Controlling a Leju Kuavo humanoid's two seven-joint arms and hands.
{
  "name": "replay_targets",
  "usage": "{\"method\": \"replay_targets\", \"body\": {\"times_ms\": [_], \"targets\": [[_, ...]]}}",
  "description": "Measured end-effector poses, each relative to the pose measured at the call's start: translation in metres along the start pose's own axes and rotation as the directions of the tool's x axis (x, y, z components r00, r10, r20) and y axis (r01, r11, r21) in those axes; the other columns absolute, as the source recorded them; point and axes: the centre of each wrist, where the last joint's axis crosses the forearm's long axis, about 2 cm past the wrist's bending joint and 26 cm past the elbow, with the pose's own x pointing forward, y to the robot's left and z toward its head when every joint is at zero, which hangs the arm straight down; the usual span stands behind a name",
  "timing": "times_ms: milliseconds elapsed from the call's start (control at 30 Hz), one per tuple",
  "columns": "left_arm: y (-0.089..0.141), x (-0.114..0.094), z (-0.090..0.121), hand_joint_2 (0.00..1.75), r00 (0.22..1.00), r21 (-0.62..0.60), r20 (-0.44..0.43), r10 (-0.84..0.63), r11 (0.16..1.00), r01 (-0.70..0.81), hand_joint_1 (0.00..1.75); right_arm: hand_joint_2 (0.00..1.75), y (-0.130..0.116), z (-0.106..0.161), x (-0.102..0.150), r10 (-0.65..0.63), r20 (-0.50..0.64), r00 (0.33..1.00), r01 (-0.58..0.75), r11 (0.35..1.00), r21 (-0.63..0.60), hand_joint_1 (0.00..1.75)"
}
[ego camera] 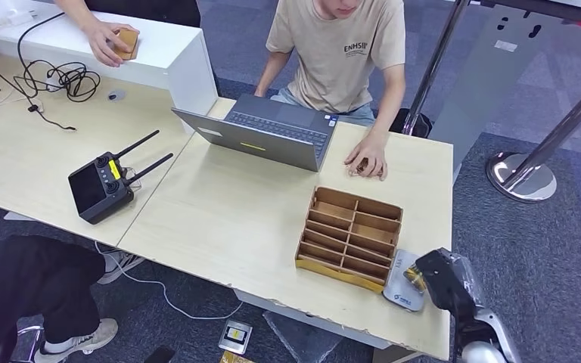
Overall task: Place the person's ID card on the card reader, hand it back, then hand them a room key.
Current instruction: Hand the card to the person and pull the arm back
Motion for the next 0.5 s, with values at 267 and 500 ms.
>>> {"method": "replay_targets", "body": {"times_ms": [267, 500], "targets": [[0.000, 0.000, 0.000, 0.00, 1.000, 0.000, 0.000, 0.000, 1.000, 0.000, 0.00, 1.75, -0.020, 0.001, 0.018, -0.009, 0.082, 0.997, 0.013, 0.999, -0.042, 1.75], [0.001, 0.000, 0.000, 0.00, 1.000, 0.000, -0.001, -0.002, 1.000, 0.002, 0.00, 1.75, -0.042, -0.001, 0.044, -0.012, 0.195, 0.981, 0.032, 0.994, -0.100, 1.75]]}}
